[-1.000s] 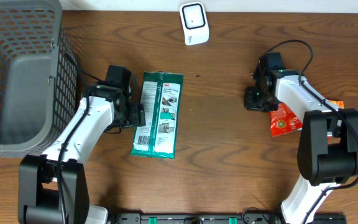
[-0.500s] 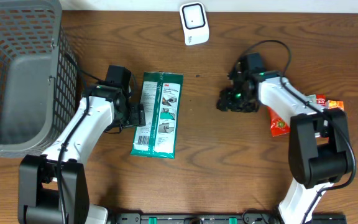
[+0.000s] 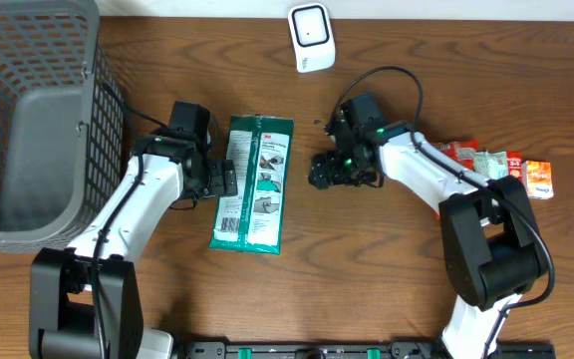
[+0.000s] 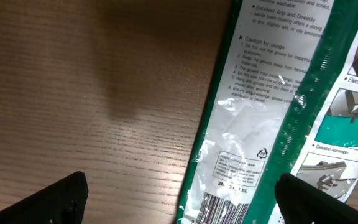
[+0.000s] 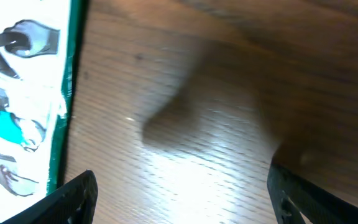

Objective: Scan the item barcode
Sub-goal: 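Move right gripper left to the green glove packet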

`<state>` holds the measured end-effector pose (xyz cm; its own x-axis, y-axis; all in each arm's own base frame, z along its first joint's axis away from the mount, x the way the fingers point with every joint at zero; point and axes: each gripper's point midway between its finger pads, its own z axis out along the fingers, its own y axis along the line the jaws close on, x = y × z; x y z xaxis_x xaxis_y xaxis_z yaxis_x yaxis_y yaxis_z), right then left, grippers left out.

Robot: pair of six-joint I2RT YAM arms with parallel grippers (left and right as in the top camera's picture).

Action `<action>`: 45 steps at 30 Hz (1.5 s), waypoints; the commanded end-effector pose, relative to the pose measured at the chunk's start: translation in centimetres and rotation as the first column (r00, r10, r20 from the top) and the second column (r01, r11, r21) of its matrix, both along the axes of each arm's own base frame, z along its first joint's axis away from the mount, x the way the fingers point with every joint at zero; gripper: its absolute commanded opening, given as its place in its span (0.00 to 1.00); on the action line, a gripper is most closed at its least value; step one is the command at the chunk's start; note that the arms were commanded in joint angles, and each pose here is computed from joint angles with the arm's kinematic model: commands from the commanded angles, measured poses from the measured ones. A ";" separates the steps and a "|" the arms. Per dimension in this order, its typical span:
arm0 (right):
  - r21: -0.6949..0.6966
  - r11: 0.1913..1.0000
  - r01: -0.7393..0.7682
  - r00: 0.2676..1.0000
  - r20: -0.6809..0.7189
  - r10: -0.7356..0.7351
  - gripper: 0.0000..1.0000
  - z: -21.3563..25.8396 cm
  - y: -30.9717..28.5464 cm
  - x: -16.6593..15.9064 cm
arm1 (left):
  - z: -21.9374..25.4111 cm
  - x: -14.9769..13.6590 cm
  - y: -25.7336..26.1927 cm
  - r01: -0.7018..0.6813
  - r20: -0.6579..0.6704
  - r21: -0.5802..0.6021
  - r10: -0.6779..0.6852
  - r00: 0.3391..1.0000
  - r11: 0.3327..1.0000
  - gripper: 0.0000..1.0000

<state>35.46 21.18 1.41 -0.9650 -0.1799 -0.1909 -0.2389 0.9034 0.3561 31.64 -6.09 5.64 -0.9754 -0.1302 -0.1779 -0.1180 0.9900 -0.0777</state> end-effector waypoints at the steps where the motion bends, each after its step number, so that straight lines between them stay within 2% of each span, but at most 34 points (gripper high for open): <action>1: 0.007 1.000 -0.029 1.000 -0.001 0.029 0.83 -0.2 1.1 -0.6 | 0.1 0.1 0.0 -0.047 0.001 -0.005 0.047 0.999 0.999 0.97; 6: 0.011 0.999 -0.049 0.999 0.007 0.049 0.83 -0.1 1.9 -0.9 | 0.2 0.4 0.0 -0.052 0.015 -0.009 0.052 0.999 0.999 0.97; 7: 0.011 0.999 -0.051 0.999 0.007 0.051 0.83 -0.1 2.0 -0.9 | 0.2 0.6 -0.1 -0.052 0.024 -0.011 0.052 0.998 0.999 0.88; 9: 0.012 0.998 -0.055 0.998 0.008 0.054 0.83 -0.1 2.1 -1.0 | 0.3 0.9 -0.5 -0.014 0.034 -0.028 0.015 0.999 1.000 0.35; 11: 0.013 0.998 -0.056 0.998 0.009 0.056 0.83 -0.1 2.2 -1.0 | 0.3 0.9 -0.7 -0.008 0.036 -0.036 0.009 0.999 0.999 0.12; 12: 0.012 0.998 -0.057 0.998 0.010 0.057 0.83 -0.1 2.2 -1.0 | 0.2 1.0 -0.7 -0.008 0.035 -0.035 0.009 0.999 0.999 0.07; 19: 0.017 0.998 -0.057 0.998 0.021 0.057 0.84 0.0 2.3 -0.8 | -1.0 2.5 -1.0 -0.007 0.060 -0.040 0.010 0.998 0.999 0.08; 28: 0.018 0.998 -0.057 0.998 0.020 0.057 0.84 0.0 2.3 -0.8 | -5.3 4.8 -1.2 -0.009 0.067 -0.026 0.011 0.998 1.000 0.08; 31: 0.055 0.996 -0.071 0.998 0.001 0.071 0.84 0.2 2.9 -1.3 | -6.5 4.4 -1.2 -0.021 0.032 -0.026 0.021 0.999 0.999 0.08; 35: 0.106 0.993 -0.046 0.996 -0.065 0.053 0.83 0.5 3.6 -2.3 | -7.5 3.2 -2.3 -0.008 -0.021 -0.091 0.006 1.000 0.996 0.09; 37: 0.149 0.989 -0.017 0.992 -0.124 0.036 0.83 0.8 4.1 -3.1 | -7.8 2.0 -3.6 0.006 -0.058 -0.151 -0.015 0.998 0.988 0.17; 42: 0.257 0.966 -0.028 0.981 -0.177 0.075 0.81 1.9 5.3 -4.1 | -8.2 0.2 -5.7 0.047 -0.100 -0.206 -0.069 0.993 0.978 0.17; 45: 0.248 0.969 -0.013 0.972 -0.223 0.071 0.81 1.8 4.9 -4.9 | -8.6 -0.8 -6.6 0.076 -0.114 -0.207 -0.102 0.988 0.975 0.17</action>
